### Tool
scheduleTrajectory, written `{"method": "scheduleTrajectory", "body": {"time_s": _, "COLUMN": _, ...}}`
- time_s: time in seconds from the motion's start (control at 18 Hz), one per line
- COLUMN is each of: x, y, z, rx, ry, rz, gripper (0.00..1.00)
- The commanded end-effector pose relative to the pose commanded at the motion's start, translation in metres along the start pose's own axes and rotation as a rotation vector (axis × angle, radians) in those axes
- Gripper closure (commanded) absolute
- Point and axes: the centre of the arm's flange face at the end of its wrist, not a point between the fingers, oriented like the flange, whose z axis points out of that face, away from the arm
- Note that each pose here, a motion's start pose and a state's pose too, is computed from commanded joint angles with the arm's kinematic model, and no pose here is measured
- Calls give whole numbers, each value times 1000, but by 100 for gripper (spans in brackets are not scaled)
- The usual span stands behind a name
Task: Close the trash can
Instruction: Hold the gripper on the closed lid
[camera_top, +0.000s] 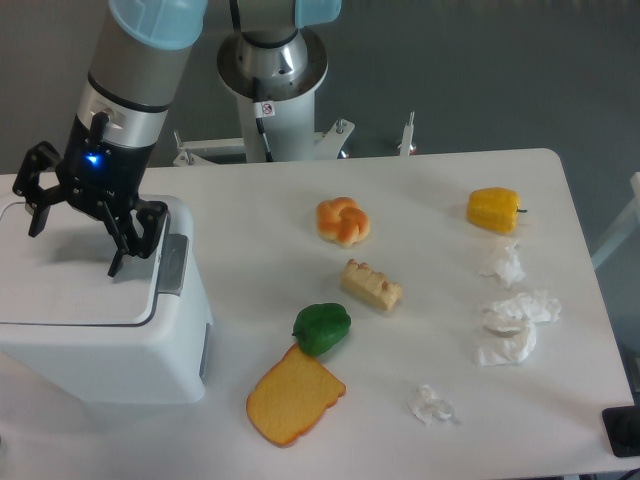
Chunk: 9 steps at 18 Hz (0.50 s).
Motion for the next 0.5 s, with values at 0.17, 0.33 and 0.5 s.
{"method": "scheduleTrajectory", "body": {"time_s": 0.17, "x": 0, "y": 0, "z": 1, "rx": -1, "ry": 3, "rz": -3, "gripper": 0}}
{"method": "scheduleTrajectory", "body": {"time_s": 0.33, "x": 0, "y": 0, "z": 2, "rx": -2, "ry": 3, "rz": -2, "gripper": 0}}
{"method": "scheduleTrajectory", "body": {"time_s": 0.5, "x": -1, "y": 0, "z": 2, "rx": -2, "ry": 4, "rz": -9, "gripper": 0}}
